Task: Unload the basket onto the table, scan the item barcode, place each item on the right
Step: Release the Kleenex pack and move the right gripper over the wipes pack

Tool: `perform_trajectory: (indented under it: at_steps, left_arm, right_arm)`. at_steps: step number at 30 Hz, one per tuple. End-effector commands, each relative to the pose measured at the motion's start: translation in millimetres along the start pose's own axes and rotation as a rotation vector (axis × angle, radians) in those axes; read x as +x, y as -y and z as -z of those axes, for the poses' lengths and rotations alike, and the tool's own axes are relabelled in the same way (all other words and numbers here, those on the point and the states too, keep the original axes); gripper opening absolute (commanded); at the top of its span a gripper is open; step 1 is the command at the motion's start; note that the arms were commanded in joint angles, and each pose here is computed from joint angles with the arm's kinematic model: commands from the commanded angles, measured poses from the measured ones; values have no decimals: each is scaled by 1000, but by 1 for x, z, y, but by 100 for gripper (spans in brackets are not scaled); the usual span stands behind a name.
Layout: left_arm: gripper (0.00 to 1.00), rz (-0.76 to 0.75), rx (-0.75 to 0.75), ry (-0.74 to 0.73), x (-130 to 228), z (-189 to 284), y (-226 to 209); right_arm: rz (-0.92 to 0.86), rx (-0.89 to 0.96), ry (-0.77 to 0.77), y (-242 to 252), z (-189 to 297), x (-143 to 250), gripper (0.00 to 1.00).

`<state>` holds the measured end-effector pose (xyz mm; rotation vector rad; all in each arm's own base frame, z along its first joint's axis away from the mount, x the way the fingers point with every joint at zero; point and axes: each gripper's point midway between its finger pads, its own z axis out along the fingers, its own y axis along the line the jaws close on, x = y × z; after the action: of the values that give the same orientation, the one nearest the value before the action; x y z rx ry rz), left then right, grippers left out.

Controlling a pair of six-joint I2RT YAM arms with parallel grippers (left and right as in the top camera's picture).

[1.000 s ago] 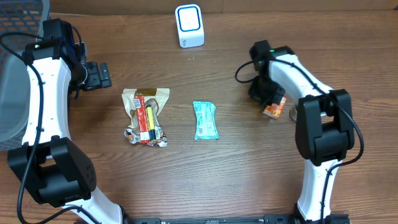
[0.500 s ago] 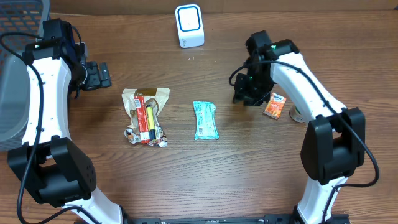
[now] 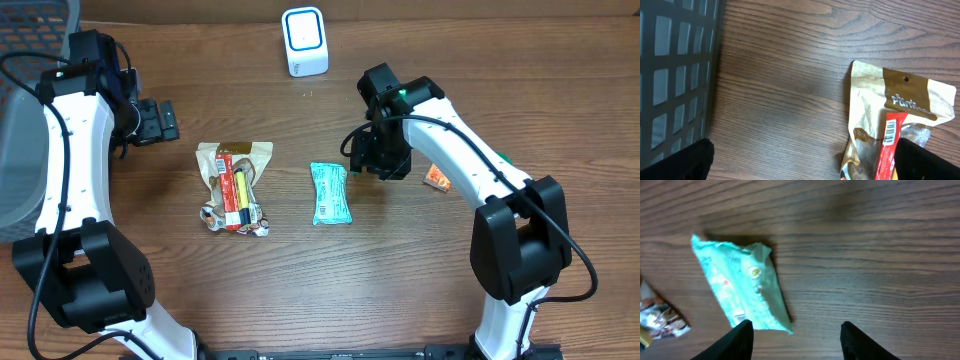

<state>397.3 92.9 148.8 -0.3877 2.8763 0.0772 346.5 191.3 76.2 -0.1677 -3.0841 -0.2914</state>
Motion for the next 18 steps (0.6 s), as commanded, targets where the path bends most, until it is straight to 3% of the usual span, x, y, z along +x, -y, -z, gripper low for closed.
perform_trajectory:
  at_steps: [1,18]
  left_arm:
    - [100,-23,11,41,-7,13,5]
    - [100,-27,12,41,-7,13,7]
  right_arm:
    - [-14,35,16,10,-4,-1,57]
    - [4,79,108,32,-53,-12,58]
